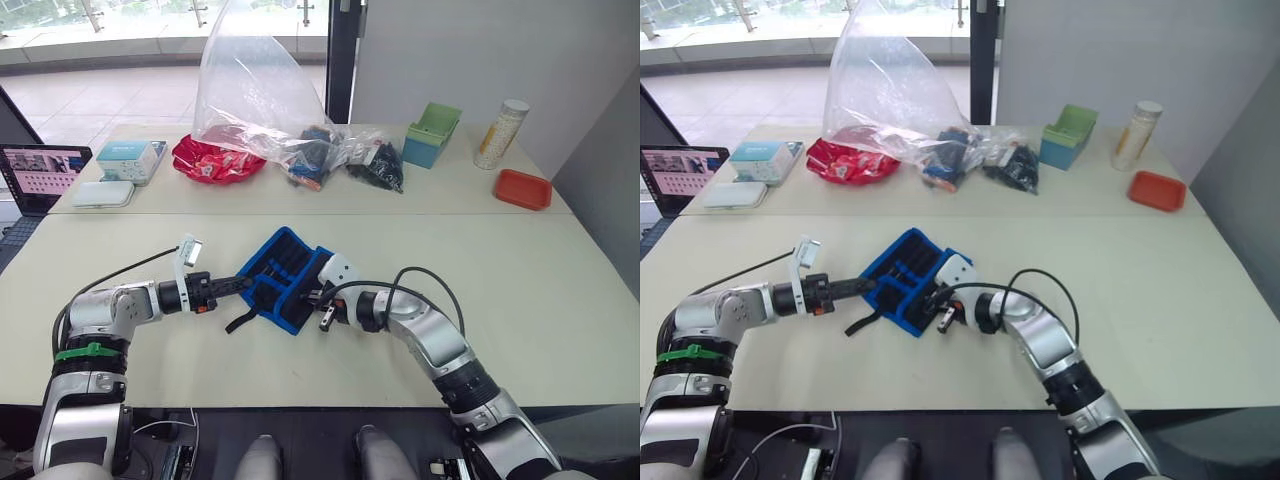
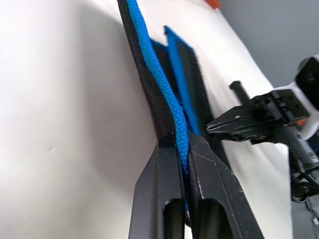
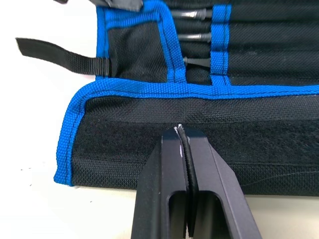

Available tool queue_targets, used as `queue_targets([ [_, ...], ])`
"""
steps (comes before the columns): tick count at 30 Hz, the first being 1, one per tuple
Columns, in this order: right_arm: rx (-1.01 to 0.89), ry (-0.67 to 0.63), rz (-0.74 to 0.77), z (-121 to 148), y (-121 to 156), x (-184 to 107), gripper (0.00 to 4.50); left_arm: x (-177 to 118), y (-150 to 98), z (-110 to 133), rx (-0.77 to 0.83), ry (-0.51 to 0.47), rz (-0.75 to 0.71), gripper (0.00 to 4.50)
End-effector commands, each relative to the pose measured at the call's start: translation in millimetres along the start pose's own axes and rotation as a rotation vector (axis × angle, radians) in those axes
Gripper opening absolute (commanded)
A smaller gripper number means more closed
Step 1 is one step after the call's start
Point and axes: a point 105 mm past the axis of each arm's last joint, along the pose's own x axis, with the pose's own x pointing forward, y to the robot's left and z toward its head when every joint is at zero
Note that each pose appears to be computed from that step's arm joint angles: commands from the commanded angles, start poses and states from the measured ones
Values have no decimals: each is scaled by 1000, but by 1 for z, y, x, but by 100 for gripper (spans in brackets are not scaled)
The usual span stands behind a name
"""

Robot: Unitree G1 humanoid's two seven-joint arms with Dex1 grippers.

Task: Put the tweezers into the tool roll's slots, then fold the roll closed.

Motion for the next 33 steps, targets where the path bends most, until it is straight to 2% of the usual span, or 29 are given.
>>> queue_targets([
  [1, 32, 86, -20, -21, -2, -2, 0, 4, -21, 14, 89, -19, -79, 4],
  [6, 44, 107, -22, -25, -2, -3, 0, 18, -44, 0, 158, 59, -161, 4],
  [10, 46, 109, -25, -26, -2, -5, 0, 41, -51, -15, 131, 103, -138, 4],
  [15, 47, 91, -39, -18, -4, -6, 0, 54, -50, -34, 109, 154, -92, 4],
  [18, 43, 83, -41, -14, -5, -8, 0, 58, -52, -50, 90, 228, -97, 4],
  [21, 35, 76, -44, -9, -6, -11, 0, 59, -45, -56, 84, 236, -67, 4],
  [23, -8, 67, -38, -1, -7, -15, 0, 57, -35, -62, 86, 277, -20, 4],
  [26, -51, 2, -22, 34, -6, -27, 0, 51, -29, -81, 113, 375, 1, 4],
  [31, -97, 24, -5, 54, -8, -56, 0, 51, -16, -84, 177, 395, 47, 4],
  [33, -80, -17, 20, 67, -6, -66, 0, 54, -19, -84, 191, 396, 20, 4],
])
